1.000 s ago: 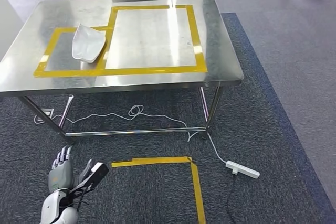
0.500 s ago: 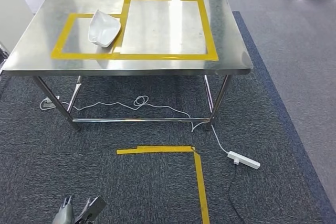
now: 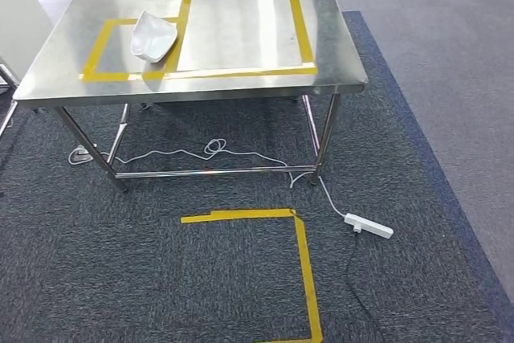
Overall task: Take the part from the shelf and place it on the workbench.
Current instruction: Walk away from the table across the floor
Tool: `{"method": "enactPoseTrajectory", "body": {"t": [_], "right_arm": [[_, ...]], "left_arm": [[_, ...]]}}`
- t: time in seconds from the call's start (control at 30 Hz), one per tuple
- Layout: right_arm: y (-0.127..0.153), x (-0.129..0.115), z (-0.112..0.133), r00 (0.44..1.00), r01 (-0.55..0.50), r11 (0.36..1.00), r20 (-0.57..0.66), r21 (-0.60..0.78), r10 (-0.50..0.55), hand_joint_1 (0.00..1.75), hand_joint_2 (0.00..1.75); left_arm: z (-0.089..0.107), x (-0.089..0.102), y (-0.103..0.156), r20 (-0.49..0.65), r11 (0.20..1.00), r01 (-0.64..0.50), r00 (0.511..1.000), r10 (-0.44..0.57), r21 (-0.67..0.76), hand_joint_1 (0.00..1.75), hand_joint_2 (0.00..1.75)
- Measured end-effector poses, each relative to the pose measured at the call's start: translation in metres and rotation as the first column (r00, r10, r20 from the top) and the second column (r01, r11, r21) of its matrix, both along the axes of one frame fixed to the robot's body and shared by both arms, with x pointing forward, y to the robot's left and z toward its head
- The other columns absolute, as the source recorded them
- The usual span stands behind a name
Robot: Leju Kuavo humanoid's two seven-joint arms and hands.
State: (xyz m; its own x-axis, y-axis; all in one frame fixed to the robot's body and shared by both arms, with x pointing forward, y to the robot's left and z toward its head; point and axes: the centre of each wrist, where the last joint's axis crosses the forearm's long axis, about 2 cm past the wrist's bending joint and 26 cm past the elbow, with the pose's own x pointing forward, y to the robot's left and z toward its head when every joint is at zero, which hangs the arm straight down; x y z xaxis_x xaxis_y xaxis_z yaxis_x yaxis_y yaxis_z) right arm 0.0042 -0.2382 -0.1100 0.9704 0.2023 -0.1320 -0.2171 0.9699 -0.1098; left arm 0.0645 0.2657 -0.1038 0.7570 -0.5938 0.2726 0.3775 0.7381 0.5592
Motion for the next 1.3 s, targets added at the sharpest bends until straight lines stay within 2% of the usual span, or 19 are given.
{"method": "enactPoseTrajectory", "body": {"t": [0.27,0.67,1.3], "right_arm": [[0.005,-0.002,0.0,1.0,-0.015,1.0,0.007,0.011,0.015,0.0,0.0],[0.005,-0.004,0.0,0.999,-0.045,0.999,0.025,0.017,0.045,0.0,0.0],[0.004,-0.003,0.0,0.999,-0.045,0.999,0.028,0.007,0.044,0.0,0.0]], "left_arm": [[-0.002,-0.009,-0.012,-0.11,1.0,-0.009,0.994,0.008,-0.003,0.0,0.0],[-0.001,-0.012,-0.022,-0.101,0.997,0.082,0.991,-0.083,-0.011,0.0,0.0],[-0.001,-0.01,-0.027,-0.106,0.996,0.079,0.991,-0.082,-0.029,0.0,0.0]]}}
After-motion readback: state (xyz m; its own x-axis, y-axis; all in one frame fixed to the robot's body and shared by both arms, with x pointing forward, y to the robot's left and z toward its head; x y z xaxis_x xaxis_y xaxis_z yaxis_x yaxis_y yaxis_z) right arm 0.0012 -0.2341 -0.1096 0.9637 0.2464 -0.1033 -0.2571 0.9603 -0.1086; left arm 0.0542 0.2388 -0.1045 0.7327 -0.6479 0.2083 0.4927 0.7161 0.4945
